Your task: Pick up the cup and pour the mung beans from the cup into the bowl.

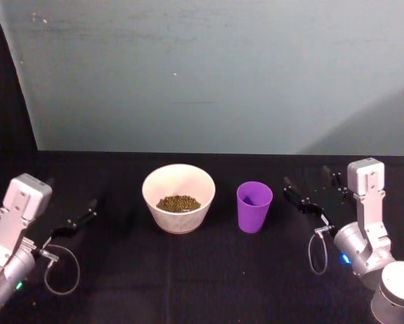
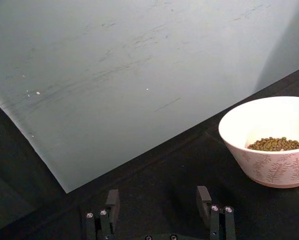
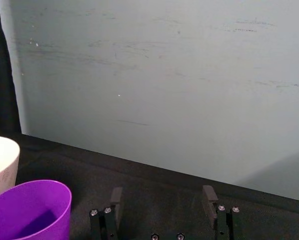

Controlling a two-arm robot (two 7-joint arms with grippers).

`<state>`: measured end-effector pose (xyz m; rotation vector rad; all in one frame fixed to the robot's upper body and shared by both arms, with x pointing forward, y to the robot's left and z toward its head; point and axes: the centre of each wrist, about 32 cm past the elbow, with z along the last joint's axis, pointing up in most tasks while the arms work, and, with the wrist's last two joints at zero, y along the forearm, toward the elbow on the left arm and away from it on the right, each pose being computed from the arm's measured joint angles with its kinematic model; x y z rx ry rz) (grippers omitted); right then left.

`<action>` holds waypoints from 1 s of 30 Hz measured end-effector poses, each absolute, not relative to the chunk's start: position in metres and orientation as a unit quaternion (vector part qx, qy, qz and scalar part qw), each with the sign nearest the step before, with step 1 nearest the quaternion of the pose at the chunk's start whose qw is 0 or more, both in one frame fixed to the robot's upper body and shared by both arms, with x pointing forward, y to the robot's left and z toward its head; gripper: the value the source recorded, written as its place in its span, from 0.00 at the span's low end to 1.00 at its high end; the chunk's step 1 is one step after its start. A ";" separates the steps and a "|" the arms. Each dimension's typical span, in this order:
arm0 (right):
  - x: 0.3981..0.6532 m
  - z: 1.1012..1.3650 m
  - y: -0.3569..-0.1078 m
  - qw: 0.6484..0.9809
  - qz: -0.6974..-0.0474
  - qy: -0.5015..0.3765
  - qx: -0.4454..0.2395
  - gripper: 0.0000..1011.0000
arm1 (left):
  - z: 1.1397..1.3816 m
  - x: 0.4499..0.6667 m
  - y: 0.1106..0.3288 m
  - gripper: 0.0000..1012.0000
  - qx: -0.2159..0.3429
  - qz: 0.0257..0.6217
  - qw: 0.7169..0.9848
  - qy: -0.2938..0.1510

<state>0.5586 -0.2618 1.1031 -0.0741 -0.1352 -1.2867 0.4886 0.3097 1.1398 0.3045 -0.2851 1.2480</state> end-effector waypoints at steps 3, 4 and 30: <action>0.559 1.103 -0.262 0.798 -0.599 -0.062 -0.034 0.99 | 1.140 0.489 0.310 1.00 0.141 0.580 0.791 -0.132; 0.559 1.103 -0.262 0.798 -0.599 -0.062 -0.034 0.99 | 1.140 0.489 0.310 1.00 0.141 0.580 0.791 -0.132; 0.559 1.104 -0.262 0.799 -0.598 -0.061 -0.033 0.99 | 1.140 0.489 0.310 1.00 0.141 0.580 0.791 -0.132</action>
